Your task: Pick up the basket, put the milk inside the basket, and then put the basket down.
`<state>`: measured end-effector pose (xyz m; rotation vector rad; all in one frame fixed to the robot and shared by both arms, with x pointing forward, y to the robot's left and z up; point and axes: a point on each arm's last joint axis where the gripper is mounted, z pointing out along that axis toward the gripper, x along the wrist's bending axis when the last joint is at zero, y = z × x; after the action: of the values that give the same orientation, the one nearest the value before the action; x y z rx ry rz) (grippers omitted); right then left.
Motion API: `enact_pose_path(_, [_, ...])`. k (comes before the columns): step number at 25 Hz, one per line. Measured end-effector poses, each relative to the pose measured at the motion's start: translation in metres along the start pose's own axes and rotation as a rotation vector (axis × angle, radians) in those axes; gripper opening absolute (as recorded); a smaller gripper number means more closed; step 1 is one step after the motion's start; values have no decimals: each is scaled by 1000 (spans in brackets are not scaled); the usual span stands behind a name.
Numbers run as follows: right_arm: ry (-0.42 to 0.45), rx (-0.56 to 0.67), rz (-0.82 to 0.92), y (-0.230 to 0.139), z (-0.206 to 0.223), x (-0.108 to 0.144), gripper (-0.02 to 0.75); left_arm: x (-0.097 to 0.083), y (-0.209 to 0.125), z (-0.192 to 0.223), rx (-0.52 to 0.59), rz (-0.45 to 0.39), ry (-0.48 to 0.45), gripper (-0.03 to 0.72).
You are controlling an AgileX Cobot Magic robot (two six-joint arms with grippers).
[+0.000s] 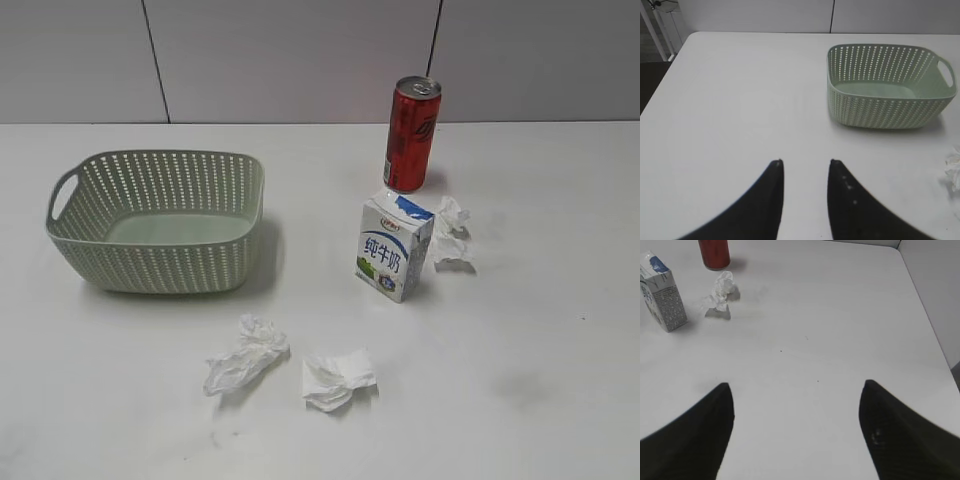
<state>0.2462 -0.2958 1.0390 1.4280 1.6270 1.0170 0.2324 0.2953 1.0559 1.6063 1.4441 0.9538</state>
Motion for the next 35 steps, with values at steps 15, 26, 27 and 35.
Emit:
enact_pose_path(15, [0,0,0,0,0,0,593,0,0,0,0,0,0,236])
enact_pose_path(26, [1,0,0,0,0,0,592,0,0,0,0,0,0,236])
enact_pose_path(27, [1,0,0,0,0,0,592,0,0,0,0,0,0,236])
enact_pose_path(35, [1,0,0,0,0,0,592,-1,0,0,-1,-3,-6,237])
